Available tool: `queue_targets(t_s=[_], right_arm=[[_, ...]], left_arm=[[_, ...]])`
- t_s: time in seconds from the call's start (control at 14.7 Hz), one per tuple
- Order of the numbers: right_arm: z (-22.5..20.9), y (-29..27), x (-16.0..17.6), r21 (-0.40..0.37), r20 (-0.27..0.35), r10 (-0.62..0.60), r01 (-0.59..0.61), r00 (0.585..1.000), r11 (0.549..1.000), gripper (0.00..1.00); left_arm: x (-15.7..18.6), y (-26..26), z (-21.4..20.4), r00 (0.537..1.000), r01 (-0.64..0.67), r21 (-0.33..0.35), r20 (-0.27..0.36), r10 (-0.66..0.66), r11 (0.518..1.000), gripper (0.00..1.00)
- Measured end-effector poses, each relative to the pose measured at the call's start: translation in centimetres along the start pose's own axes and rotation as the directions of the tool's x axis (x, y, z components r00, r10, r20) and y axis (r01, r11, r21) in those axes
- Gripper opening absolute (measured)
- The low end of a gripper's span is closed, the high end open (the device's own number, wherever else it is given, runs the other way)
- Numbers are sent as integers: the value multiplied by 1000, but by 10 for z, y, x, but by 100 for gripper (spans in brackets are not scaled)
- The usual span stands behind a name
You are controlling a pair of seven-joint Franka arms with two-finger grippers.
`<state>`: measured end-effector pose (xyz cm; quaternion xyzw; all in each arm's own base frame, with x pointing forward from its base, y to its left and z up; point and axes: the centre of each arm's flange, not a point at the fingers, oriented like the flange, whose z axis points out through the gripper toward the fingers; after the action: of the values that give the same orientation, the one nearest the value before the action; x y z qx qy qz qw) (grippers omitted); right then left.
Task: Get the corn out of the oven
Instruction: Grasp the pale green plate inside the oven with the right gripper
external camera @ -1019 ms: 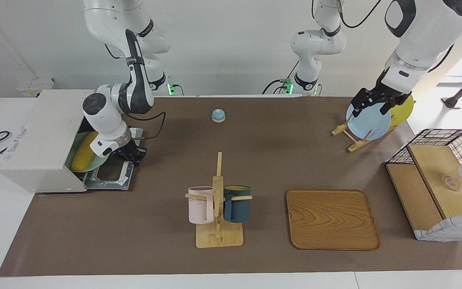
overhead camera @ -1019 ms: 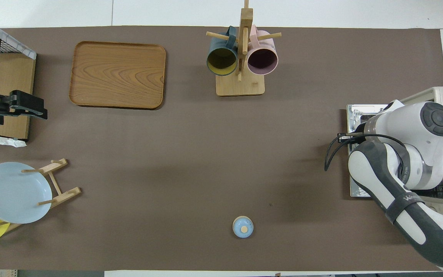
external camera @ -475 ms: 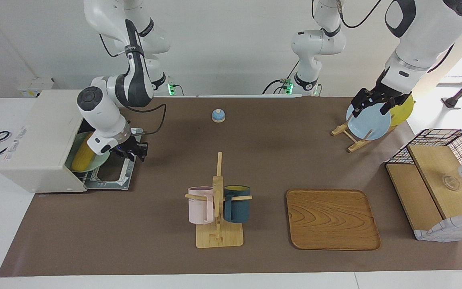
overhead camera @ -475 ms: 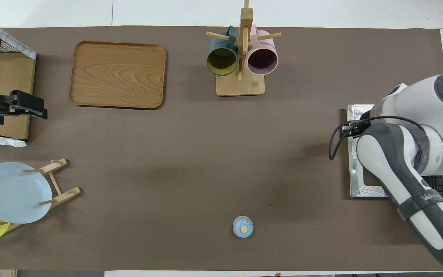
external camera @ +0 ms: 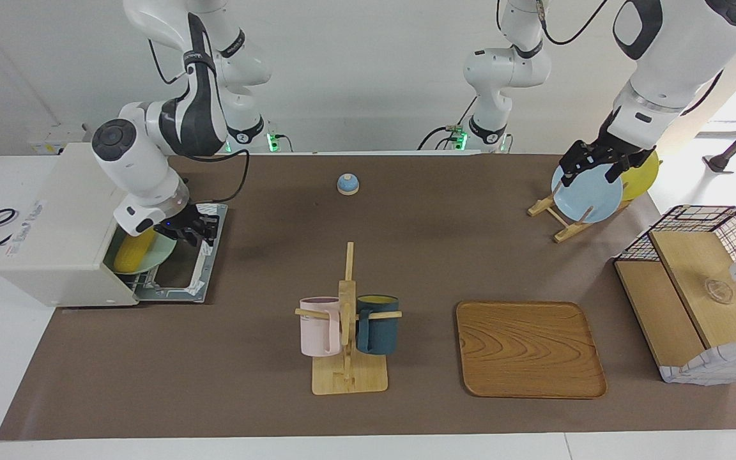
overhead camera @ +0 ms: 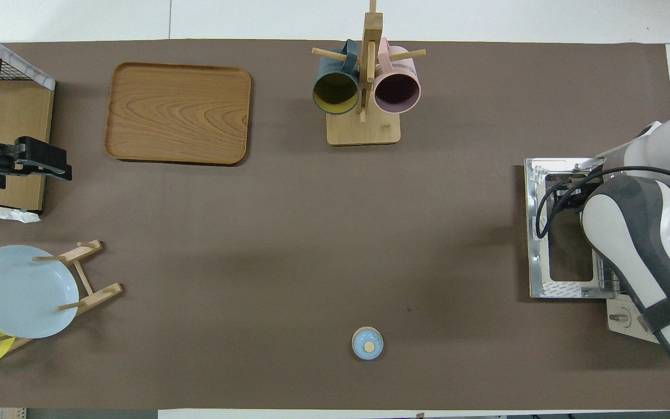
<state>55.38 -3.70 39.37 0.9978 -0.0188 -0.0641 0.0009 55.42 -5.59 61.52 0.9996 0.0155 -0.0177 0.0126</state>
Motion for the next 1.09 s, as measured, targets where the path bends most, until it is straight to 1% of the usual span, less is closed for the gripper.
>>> queue_targets(t_s=[0.27, 0.54, 0.75, 0.88, 0.95, 1.09], right_arm=[[8, 8, -3, -52, 16, -45, 46, 999, 998, 39], [9, 11, -4, -54, 16, -59, 59, 998, 997, 39], [22, 20, -6, -54, -14, -87, 86, 996, 995, 38], [31, 26, -10, -56, -18, -110, 109, 994, 992, 37], [32, 27, -11, -61, -15, -124, 123, 992, 991, 30], [28, 27, -13, -90, -15, -154, 152, 988, 984, 9]], left_arm=[[0, 0, 0, 1000, 0, 0, 0, 0, 1000, 100], [0, 0, 0, 1000, 0, 0, 0, 0, 1000, 100], [0, 0, 0, 1000, 0, 0, 0, 0, 1000, 100], [0, 0, 0, 1000, 0, 0, 0, 0, 1000, 100], [0, 0, 0, 1000, 0, 0, 0, 0, 1000, 100], [0, 0, 0, 1000, 0, 0, 0, 0, 1000, 100]])
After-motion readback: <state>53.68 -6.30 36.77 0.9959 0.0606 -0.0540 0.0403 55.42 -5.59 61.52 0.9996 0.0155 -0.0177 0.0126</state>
